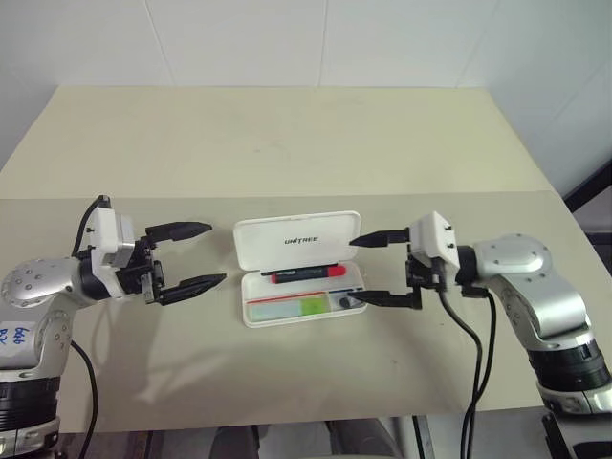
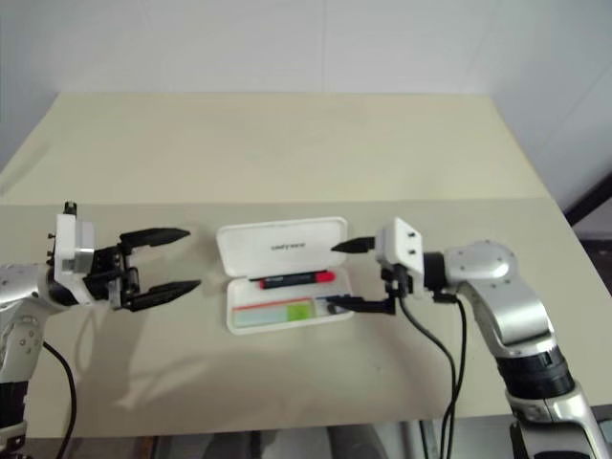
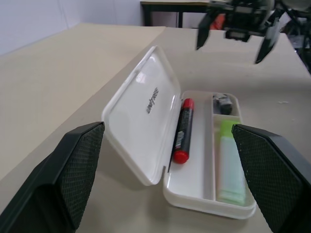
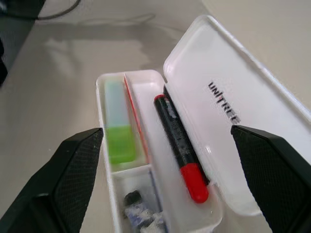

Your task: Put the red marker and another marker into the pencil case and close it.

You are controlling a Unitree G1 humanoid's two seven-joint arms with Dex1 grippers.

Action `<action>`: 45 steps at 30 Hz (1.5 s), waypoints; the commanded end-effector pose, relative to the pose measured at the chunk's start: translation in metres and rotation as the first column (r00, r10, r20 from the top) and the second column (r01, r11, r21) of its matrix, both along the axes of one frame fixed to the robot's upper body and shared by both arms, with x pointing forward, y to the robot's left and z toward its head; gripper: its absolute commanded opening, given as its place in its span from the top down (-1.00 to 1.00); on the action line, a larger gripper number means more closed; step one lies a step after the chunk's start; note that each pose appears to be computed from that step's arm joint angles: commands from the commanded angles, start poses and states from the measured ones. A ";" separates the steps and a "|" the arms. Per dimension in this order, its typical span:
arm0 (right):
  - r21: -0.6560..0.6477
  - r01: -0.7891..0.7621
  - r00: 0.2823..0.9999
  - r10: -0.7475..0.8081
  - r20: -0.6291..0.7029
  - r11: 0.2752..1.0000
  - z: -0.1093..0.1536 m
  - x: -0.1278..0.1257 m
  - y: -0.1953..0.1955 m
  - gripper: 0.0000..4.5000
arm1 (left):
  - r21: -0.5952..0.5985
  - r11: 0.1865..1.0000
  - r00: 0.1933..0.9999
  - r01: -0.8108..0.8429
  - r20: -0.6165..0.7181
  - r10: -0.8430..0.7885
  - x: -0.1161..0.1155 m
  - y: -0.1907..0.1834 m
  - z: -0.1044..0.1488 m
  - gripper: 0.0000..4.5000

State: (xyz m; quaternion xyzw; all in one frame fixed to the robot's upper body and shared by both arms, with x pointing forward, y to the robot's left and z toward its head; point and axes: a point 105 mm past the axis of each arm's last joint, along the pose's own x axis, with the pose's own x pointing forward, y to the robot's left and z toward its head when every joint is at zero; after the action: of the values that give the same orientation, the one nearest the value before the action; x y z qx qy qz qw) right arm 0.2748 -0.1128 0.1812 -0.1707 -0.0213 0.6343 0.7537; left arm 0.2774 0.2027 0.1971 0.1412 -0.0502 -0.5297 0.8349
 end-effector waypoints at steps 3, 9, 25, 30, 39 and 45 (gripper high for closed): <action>0.138 0.018 0.999 -0.022 0.028 0.990 0.023 -0.008 -0.011 -0.98 | -0.003 1.000 0.999 -0.023 0.023 0.023 0.015 -0.003 0.006 -1.00; 0.145 0.048 0.998 -0.053 0.031 0.988 0.019 -0.010 -0.014 -1.00 | 0.002 1.000 0.999 -0.030 0.036 0.030 0.028 -0.004 0.010 -0.30; 0.189 0.077 0.993 -0.092 0.073 0.979 0.030 -0.002 -0.029 -1.00 | 0.112 0.993 0.998 -0.041 0.058 0.035 0.095 -0.006 0.016 0.99; 0.176 0.081 0.993 -0.095 0.075 0.981 0.032 -0.002 -0.035 -1.00 | 0.134 0.981 0.990 0.139 0.006 -0.141 0.097 -0.031 0.008 0.99; 0.200 0.057 0.996 -0.069 0.053 0.978 0.041 -0.009 -0.056 -1.00 | 0.186 0.908 0.926 0.375 -0.022 -0.377 0.082 -0.057 0.014 0.99; 0.174 0.053 0.997 -0.062 0.046 0.983 0.042 -0.011 -0.070 -1.00 | 0.206 0.859 0.880 0.469 -0.029 -0.474 0.066 -0.070 0.017 0.99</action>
State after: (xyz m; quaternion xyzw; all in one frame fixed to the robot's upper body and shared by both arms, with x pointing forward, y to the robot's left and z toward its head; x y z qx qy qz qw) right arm 0.2671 -0.1759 0.2149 -0.1092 -0.0769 0.6064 0.7839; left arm 0.3604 0.1379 0.2084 0.2064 -0.0310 -0.6708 0.7116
